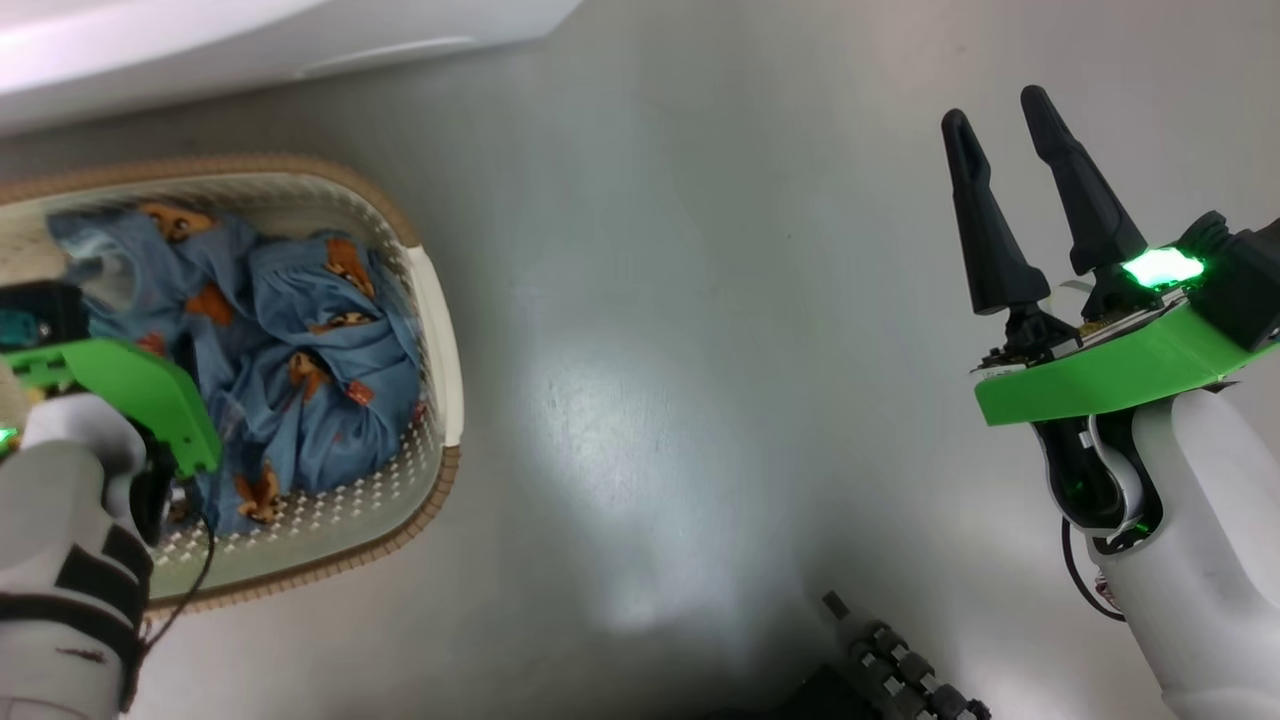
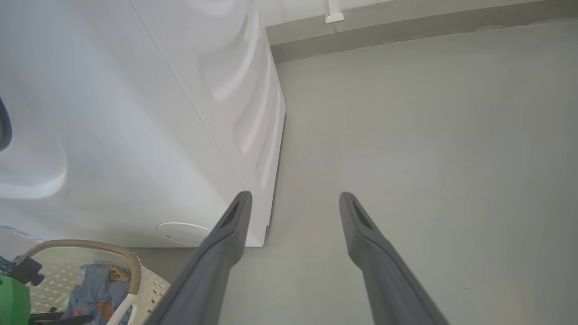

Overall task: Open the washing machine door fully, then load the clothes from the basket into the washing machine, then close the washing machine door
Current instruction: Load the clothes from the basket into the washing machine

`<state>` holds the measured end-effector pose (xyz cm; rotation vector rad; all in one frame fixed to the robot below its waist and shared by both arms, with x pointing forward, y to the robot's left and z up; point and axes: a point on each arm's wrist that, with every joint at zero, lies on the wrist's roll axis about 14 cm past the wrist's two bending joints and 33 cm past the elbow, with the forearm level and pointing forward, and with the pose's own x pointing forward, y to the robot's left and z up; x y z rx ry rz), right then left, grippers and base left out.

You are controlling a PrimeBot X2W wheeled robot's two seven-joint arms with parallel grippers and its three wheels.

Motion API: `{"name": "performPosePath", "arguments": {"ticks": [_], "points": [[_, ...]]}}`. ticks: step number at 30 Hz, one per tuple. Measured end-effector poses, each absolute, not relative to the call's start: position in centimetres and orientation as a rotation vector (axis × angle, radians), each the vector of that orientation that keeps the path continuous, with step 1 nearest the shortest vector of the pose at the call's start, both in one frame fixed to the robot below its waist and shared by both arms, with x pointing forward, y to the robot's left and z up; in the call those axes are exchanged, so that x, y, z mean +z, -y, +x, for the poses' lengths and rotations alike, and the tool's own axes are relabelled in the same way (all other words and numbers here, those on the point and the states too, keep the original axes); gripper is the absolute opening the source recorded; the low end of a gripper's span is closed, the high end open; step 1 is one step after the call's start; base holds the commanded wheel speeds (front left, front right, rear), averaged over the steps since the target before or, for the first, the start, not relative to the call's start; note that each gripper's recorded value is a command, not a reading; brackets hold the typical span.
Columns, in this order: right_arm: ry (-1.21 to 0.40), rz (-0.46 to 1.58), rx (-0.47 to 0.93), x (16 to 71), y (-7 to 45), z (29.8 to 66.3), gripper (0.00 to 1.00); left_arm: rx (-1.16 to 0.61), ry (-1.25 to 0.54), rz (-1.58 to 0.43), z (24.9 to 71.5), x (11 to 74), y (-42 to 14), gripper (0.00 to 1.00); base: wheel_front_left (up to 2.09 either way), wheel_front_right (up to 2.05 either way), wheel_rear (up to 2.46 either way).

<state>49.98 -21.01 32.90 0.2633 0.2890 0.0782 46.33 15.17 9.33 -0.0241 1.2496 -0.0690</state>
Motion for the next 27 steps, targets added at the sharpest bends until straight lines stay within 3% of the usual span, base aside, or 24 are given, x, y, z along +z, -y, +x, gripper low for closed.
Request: {"name": "performPosePath", "arguments": {"ticks": [16,18,19,20,21,27], "points": [[-0.325,0.237,0.071,31.1,21.4,49.7,1.0,-0.154,-1.348,-0.026,45.4,6.6,-12.8,0.97,0.0,0.0,0.0],[-0.326,0.236,0.067,31.1,21.5,49.7,1.0,-0.161,-1.345,-0.027,45.6,6.6,-12.5,0.49,0.0,0.0,0.0],[-0.326,0.236,0.065,31.1,21.6,49.6,1.0,-0.164,-1.344,-0.027,45.6,6.6,-12.4,0.33,0.0,0.0,0.0],[-0.326,0.236,0.063,31.1,21.6,49.6,1.0,-0.166,-1.344,-0.027,45.7,6.6,-12.3,0.33,0.0,0.0,0.0],[-0.325,0.237,0.061,31.2,21.6,49.6,1.0,-0.168,-1.342,-0.027,45.7,6.6,-12.2,0.0,0.0,0.0,0.0],[-0.3,0.247,0.072,32.1,21.0,50.1,1.0,-0.175,-1.307,-0.037,46.5,7.4,-11.9,0.0,0.0,0.0,0.0]]}}
